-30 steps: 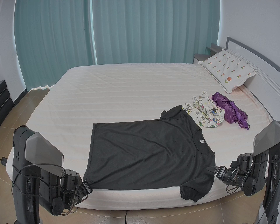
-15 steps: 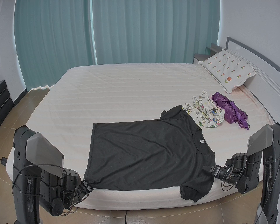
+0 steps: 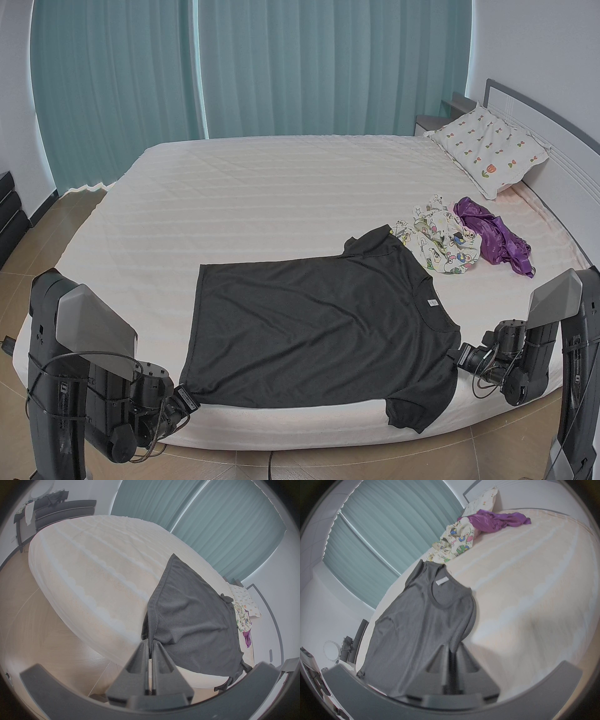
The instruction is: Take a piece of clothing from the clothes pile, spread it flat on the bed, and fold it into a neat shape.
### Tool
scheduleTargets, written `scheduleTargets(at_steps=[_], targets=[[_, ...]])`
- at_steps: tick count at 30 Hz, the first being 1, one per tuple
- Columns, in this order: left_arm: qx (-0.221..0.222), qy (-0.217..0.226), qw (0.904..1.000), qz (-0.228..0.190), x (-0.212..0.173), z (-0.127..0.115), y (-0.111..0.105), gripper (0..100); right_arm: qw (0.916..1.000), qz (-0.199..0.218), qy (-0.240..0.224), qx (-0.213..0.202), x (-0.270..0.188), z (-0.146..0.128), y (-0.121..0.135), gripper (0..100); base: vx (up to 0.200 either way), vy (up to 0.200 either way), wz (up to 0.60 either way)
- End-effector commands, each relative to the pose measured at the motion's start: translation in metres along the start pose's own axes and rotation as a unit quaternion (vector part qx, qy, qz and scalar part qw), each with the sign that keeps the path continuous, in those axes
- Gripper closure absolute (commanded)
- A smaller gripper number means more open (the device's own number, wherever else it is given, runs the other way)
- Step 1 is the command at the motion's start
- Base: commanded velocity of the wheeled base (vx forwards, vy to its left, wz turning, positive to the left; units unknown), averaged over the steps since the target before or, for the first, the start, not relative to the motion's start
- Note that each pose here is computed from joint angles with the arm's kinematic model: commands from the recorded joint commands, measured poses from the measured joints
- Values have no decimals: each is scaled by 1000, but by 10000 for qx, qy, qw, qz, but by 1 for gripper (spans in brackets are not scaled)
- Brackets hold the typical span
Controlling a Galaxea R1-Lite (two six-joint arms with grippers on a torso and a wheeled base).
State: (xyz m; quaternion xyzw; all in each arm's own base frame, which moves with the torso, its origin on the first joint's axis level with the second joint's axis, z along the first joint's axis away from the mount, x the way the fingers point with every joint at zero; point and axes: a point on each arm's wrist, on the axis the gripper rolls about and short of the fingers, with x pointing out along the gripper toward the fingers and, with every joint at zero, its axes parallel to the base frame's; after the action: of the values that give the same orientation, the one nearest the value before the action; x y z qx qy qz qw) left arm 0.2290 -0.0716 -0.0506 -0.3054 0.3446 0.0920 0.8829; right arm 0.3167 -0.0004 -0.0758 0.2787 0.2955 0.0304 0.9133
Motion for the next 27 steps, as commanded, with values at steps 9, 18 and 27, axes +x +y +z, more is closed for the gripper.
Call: scheduleTargets(at_steps=[9,18,27], targets=[[-13,-31,10000,9,2,-1,0,100,9981,148,-477,-373,23,38,6,100,0,0,0],[15,-1,10000,50,5,-3,2,100,9974,220,-452,-515,46,52,15,100,0,0,0],[11,-6,10000,65,5,-3,2,100,9948,418,-670,-647,59,65,24,0,0,0,0]])
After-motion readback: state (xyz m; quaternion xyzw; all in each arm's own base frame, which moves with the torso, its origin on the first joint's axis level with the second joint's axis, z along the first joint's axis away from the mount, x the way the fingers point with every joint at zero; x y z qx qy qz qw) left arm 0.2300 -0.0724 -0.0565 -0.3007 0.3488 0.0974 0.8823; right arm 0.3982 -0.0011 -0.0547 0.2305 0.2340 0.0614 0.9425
